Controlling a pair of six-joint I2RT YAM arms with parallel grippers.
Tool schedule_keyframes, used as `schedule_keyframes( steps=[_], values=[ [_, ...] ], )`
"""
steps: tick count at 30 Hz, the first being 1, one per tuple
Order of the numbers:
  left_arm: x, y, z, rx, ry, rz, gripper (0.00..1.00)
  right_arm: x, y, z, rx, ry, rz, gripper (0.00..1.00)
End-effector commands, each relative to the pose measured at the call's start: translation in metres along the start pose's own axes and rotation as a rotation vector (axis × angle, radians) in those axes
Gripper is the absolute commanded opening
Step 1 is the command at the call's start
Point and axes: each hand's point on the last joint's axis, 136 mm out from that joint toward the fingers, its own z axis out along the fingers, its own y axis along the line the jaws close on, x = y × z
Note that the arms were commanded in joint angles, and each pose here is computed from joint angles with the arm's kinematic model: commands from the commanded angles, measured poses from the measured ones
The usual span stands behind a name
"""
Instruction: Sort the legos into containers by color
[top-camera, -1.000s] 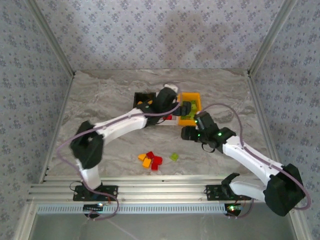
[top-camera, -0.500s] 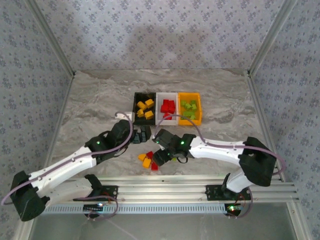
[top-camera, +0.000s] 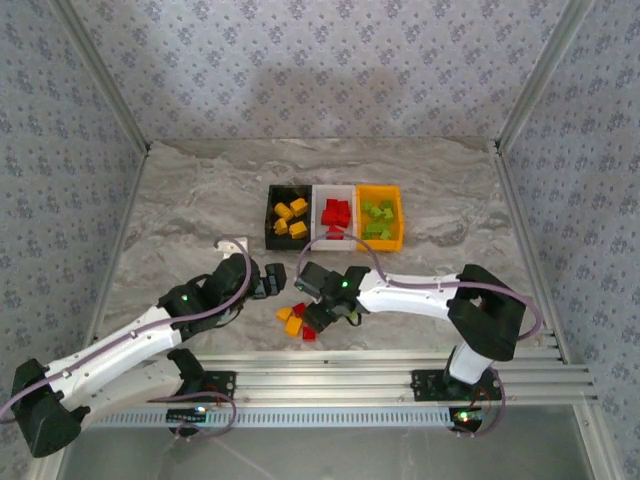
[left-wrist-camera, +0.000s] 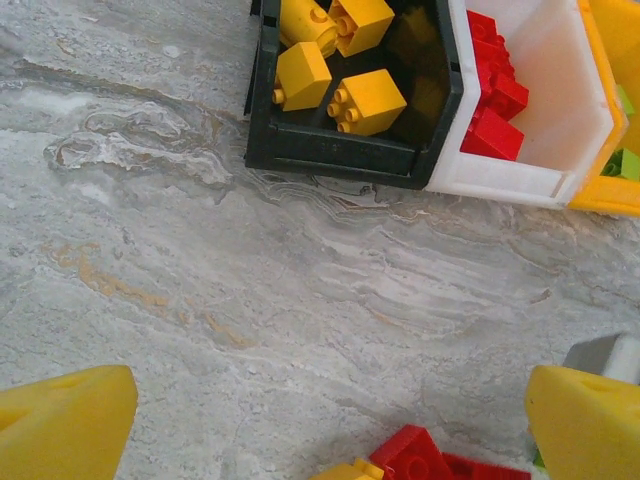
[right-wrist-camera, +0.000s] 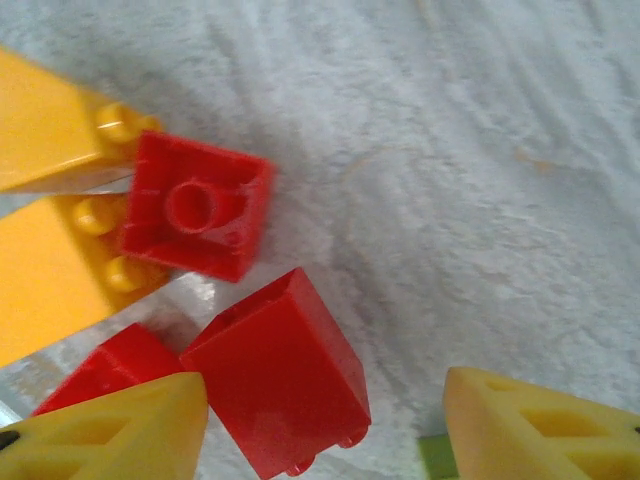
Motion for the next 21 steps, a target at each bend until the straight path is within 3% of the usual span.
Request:
schedule_keyframes(
  steps=[1, 5, 10, 18, 21],
  values=[
    [-0.008, 0.003, -0.005, -0.024, -0.022, -0.012, 0.99, 0.013, -0.033, 0.000, 0.116, 0.057, 0.059, 0.62],
    [-0.008, 0.006, -0.004, -0.035, -0.027, -0.014, 0.99, 0.004, -0.048, -0.006, 0.124, 0.014, 0.116, 0.61],
    [-0.011, 0.006, -0.006, -0.033, -0.037, -0.018, 0.99, -0.024, -0.029, -0.020, 0.038, -0.099, 0.092, 0.77],
    [-0.010, 0.012, -0.007, -0.047, -0.033, -0.025, 0.99, -0.015, -0.030, 0.012, 0.011, -0.001, 0.093, 0.76],
    [-0.009, 0.015, -0.007, -0.053, -0.035, -0.028, 1.00, -0.005, -0.032, 0.023, 0.020, 0.037, 0.095, 0.70]
  ],
)
